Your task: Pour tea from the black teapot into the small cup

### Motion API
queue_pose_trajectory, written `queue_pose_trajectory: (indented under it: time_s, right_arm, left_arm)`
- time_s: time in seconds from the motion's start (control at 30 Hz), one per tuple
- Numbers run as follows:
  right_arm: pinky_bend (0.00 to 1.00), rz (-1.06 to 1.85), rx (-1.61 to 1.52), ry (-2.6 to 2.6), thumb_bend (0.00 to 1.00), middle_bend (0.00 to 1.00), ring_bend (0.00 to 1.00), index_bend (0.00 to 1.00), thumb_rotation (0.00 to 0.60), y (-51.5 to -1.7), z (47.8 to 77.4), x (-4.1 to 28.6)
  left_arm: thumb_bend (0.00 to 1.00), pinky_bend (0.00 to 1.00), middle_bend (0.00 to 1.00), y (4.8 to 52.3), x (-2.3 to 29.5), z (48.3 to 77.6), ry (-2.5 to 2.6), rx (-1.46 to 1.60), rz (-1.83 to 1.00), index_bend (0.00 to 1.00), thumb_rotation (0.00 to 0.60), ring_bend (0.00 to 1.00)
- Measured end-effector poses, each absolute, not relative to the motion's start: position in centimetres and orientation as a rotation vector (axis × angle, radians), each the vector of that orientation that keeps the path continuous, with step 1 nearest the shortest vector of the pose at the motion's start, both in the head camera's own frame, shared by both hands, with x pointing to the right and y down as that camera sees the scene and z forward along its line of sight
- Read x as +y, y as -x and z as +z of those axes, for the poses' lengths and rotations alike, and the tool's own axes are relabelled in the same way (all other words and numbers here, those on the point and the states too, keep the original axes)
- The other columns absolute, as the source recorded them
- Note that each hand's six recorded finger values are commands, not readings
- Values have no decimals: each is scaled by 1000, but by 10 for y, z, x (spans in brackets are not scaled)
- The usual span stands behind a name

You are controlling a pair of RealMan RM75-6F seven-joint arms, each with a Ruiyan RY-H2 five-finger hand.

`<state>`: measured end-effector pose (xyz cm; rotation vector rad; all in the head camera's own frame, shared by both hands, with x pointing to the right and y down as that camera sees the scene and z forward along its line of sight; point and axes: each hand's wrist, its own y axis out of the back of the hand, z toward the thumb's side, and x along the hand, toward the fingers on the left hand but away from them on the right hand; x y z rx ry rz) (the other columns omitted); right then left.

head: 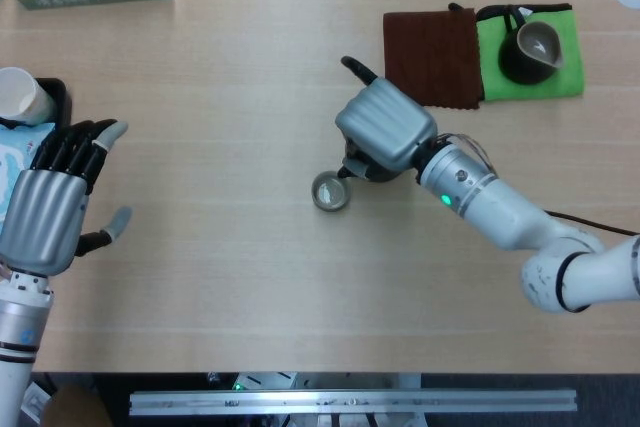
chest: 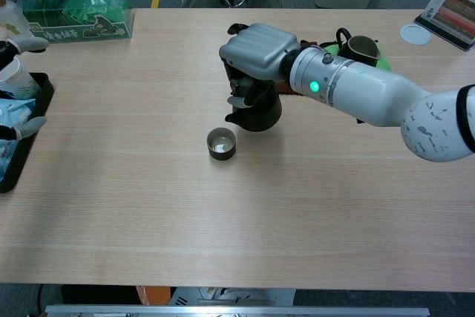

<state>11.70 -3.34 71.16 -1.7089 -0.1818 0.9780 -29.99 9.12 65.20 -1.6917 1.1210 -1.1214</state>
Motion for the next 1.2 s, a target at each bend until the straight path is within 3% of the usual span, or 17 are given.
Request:
queue_pose_trajectory:
  time_s: [1.2]
  right_arm:
    - [64, 925, 22, 1460, 328, 962, 911, 1000, 462, -86, 709, -21]
  left_arm:
    - [250, 157, 151, 302, 91, 654, 1707, 1158, -1111, 101, 600, 127]
